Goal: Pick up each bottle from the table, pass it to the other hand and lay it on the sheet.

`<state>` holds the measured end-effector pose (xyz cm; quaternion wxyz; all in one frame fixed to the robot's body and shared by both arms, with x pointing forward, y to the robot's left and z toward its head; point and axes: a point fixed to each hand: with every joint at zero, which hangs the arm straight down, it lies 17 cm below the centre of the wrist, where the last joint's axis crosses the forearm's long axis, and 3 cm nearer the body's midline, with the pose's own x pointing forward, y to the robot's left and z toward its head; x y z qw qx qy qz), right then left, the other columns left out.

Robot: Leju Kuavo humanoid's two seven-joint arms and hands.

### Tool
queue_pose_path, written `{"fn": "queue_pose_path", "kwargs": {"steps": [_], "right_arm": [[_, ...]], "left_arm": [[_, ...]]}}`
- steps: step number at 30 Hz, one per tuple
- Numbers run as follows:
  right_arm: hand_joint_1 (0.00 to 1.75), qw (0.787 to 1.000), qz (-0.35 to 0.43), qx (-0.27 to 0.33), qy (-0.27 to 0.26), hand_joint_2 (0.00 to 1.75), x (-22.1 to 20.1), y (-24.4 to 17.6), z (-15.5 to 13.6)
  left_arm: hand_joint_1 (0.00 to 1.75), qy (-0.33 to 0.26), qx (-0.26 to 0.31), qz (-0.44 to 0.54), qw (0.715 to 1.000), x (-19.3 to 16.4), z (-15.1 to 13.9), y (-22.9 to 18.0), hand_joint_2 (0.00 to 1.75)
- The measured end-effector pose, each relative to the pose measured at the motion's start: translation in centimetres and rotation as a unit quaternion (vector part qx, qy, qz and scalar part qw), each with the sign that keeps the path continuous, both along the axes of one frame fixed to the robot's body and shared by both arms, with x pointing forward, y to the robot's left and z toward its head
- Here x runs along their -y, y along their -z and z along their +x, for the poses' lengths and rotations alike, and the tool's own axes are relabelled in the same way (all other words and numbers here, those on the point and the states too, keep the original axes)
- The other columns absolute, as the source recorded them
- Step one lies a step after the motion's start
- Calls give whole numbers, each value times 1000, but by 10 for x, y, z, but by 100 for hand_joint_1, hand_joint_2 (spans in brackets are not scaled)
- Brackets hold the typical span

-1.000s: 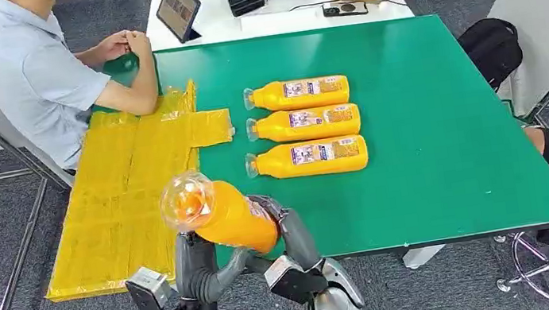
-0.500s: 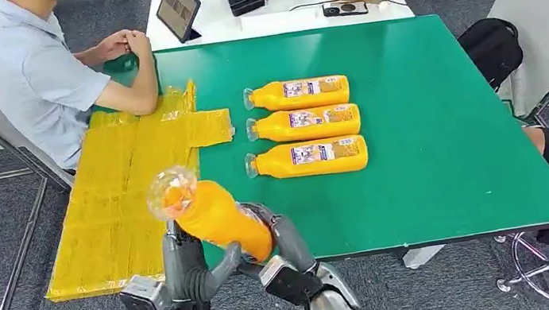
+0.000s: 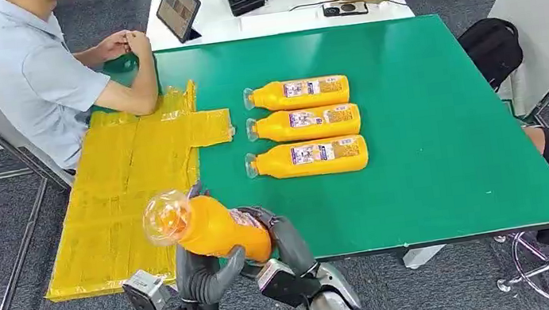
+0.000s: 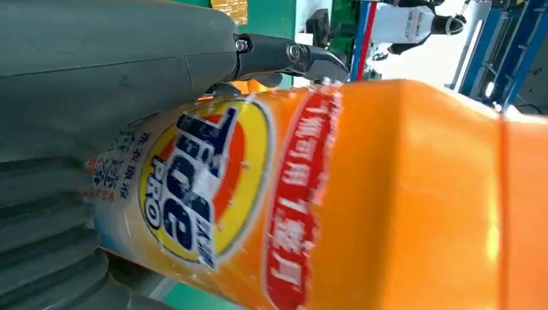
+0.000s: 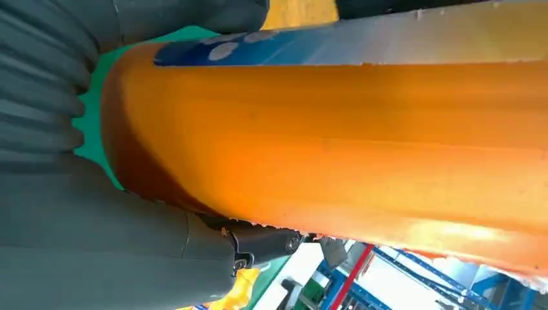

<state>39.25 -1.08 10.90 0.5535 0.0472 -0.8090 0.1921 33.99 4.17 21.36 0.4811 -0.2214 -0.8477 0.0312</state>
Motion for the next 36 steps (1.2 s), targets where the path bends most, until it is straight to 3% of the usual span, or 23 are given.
{"fn": "queue_pose_path", "kwargs": {"steps": [36], "right_arm": [[175, 1000, 0, -3, 10, 175, 9, 2, 4]], "left_arm": [[0, 0, 1, 2, 1000, 0, 0, 0, 175]]}}
